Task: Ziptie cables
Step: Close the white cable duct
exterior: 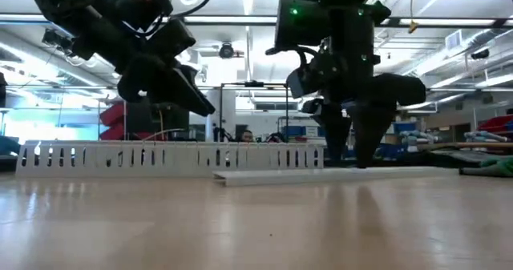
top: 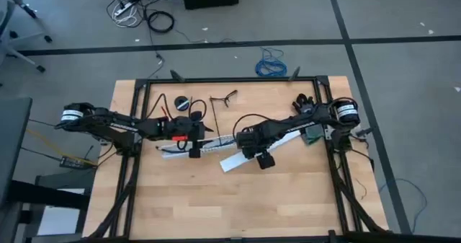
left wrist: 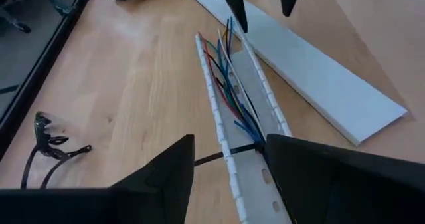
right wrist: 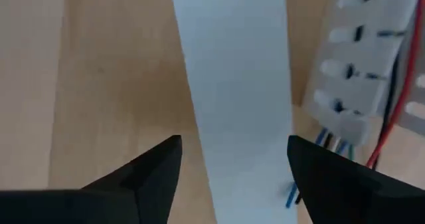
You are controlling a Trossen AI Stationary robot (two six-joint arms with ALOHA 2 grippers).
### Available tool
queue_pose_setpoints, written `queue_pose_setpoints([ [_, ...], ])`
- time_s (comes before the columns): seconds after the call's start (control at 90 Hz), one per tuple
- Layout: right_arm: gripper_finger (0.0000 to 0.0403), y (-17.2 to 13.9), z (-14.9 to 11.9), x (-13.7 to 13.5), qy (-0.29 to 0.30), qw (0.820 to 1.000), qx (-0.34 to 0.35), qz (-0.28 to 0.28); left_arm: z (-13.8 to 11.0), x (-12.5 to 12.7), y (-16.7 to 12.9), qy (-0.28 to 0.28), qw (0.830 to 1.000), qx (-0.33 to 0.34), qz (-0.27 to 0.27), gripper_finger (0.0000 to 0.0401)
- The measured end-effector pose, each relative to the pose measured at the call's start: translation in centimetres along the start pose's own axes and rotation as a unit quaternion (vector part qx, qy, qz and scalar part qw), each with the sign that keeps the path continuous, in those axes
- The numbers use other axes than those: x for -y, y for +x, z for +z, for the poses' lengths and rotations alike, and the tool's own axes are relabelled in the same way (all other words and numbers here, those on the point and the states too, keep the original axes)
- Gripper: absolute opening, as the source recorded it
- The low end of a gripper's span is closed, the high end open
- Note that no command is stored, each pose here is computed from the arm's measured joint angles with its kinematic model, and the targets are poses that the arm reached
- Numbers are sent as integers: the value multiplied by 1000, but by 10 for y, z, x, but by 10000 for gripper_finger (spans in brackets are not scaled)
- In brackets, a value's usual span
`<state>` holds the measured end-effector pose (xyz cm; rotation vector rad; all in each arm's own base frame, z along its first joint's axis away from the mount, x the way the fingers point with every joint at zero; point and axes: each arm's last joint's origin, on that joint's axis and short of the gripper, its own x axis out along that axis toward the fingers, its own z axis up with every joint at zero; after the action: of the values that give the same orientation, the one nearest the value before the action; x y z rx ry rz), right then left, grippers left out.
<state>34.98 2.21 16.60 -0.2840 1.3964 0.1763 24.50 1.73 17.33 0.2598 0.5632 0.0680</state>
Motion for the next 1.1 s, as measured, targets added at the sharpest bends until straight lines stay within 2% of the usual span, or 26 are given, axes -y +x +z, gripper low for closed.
queue_pose_setpoints([
  [0.167,268,5,0,3,4,1000,22,0,0,0,0,-1,1000,1,0,184],
  [0.656,267,16,-8,1,5,1000,25,8,0,0,0,-3,1000,2,1,184],
  [0.956,227,16,-8,0,7,1000,24,1,1,0,0,-3,1000,3,4,184],
  [1.1,225,16,-7,-2,13,1000,24,0,1,0,0,-2,1000,4,4,184],
])
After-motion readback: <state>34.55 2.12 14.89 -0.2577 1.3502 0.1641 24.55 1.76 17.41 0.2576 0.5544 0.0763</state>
